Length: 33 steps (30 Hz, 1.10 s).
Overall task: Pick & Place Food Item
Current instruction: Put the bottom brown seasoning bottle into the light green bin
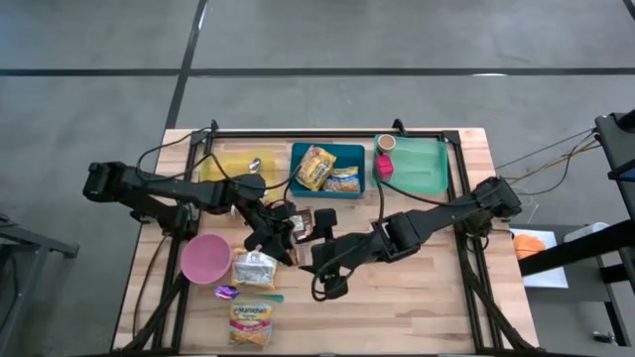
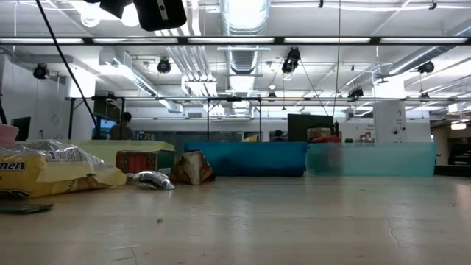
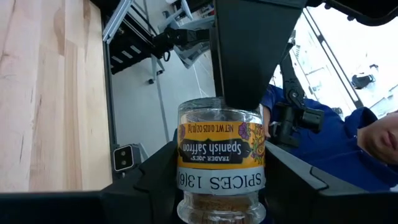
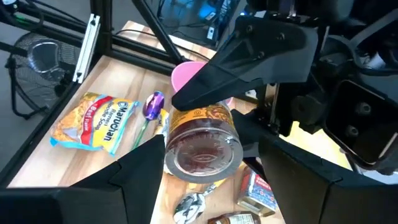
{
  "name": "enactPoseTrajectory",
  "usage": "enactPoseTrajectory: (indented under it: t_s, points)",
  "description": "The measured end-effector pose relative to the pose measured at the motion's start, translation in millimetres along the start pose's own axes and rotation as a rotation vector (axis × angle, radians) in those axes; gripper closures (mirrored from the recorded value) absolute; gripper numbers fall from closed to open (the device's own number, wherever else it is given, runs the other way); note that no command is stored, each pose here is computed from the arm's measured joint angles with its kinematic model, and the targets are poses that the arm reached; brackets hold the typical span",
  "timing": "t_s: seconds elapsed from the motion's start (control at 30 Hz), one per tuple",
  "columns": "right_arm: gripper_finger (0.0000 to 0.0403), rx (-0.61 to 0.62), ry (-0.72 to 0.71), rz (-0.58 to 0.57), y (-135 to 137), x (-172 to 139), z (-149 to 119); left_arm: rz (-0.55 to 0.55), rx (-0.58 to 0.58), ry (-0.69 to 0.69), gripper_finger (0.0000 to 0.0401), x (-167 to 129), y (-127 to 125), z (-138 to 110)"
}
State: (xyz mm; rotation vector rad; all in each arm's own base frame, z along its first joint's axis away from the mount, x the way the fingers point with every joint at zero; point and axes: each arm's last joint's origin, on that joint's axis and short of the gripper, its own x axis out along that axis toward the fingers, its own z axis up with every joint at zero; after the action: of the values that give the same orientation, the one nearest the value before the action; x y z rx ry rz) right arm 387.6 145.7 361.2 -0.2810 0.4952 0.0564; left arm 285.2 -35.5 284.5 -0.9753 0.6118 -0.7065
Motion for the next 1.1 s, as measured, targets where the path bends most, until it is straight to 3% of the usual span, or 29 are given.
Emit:
enactPoseTrajectory:
  t_s: [0.37, 0.67, 1.1]
  points:
    - [0.0147, -0.034, 0.002, 0.035, -5, 4, -2, -0.002, 0.003, -0.002, 0.0209, 0, 0, 0]
    - [0.0147, -0.091, -0.014, 0.064, 3, 29, -7, -0.009, -0.003, -0.002, 0.0209, 0, -1, 1]
    - [0.0147, -0.093, -0.04, 0.06, 3, 23, 0, -0.012, -0.004, -0.001, 0.0209, 0, -1, 1]
